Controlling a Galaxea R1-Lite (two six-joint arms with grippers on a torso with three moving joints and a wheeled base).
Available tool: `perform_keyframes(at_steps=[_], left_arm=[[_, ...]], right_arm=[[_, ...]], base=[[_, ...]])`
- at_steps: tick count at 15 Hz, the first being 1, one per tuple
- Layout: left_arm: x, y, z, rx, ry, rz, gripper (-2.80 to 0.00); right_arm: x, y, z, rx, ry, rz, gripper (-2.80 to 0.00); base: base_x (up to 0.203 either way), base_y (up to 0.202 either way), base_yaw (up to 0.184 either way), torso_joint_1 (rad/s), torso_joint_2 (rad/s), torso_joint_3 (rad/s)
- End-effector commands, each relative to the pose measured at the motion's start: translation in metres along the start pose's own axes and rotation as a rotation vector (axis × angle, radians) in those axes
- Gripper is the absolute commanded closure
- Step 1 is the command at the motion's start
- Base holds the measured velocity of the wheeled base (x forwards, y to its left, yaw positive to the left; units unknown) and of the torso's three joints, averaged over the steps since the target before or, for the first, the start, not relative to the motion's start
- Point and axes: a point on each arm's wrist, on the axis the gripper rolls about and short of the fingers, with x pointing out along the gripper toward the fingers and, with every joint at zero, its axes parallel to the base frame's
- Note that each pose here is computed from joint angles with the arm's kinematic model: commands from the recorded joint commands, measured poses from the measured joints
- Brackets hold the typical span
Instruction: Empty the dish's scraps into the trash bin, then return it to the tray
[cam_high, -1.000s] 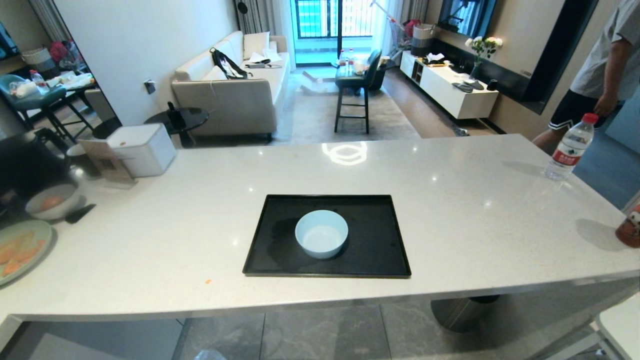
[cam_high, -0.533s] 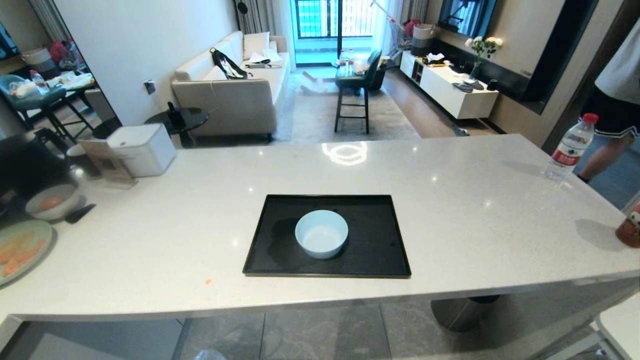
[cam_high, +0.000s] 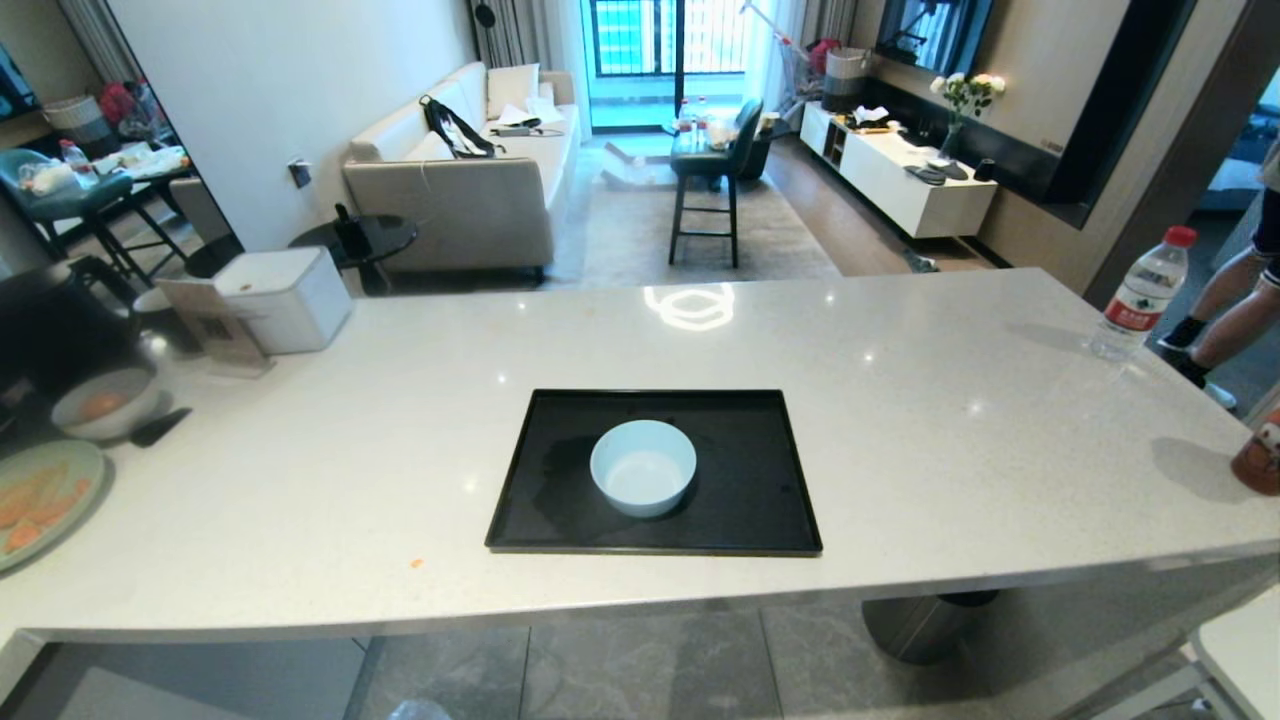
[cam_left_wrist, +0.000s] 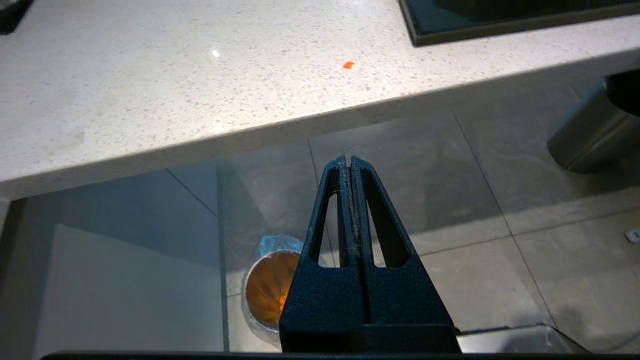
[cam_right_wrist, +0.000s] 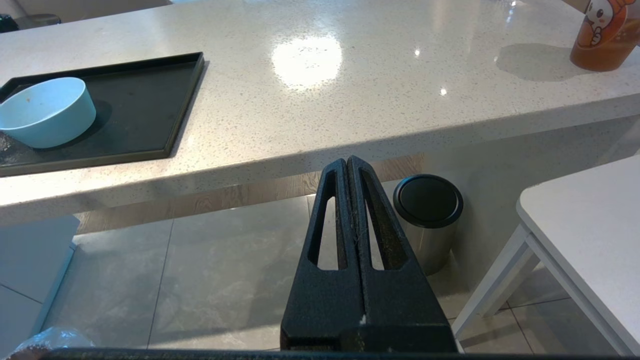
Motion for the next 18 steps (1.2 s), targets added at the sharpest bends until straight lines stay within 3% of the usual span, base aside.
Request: perform_keyframes(at_steps=[1, 5, 18], left_arm=[[-0.006, -0.001, -0.002, -0.010, -0.074, 0.052, 0.00], [-0.019, -0.003, -0.008, -0.005, -0.255, 0.099, 0.00], [-0.019, -0.003, -0.008, -0.047, -0.255, 0.098, 0.00]], right_arm=[[0.000, 0.000, 0.000, 0.001, -0.001, 0.000, 0.00], [0.000, 0.000, 0.000, 0.001, -0.001, 0.000, 0.00], [0.000, 0.000, 0.000, 0.001, -0.001, 0.000, 0.00]], base=[[0.000, 0.000, 0.000, 0.000, 0.00, 0.000], [0.000, 0.000, 0.000, 0.000, 0.00, 0.000], [0.000, 0.000, 0.000, 0.000, 0.00, 0.000]])
